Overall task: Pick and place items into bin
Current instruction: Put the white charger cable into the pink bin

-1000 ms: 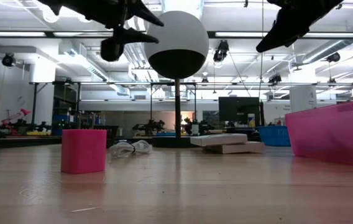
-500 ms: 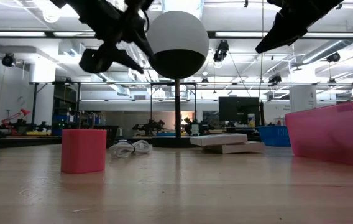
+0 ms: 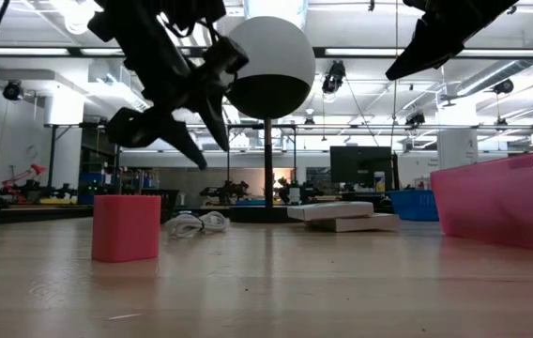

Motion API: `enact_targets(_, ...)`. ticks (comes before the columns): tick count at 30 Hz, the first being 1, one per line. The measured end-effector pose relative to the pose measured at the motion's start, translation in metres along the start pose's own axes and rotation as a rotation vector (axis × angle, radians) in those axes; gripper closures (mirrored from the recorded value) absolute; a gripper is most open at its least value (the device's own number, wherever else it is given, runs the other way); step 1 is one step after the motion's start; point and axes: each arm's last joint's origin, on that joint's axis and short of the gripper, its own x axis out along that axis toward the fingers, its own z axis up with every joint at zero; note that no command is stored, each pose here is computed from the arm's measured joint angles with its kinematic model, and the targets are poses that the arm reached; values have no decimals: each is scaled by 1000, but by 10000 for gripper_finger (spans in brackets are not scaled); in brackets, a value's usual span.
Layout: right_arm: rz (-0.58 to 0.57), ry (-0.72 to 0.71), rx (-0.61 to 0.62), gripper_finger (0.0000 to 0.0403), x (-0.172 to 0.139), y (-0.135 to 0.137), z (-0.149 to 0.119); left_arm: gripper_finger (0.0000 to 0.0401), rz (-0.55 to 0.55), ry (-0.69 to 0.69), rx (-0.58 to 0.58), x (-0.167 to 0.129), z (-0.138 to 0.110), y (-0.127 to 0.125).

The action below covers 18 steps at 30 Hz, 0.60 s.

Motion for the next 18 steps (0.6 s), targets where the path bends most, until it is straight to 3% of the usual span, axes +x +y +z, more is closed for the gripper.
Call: enact_targets(18,0,3,-10,339,0,0,0,257,99,27,-66,23,-4,10)
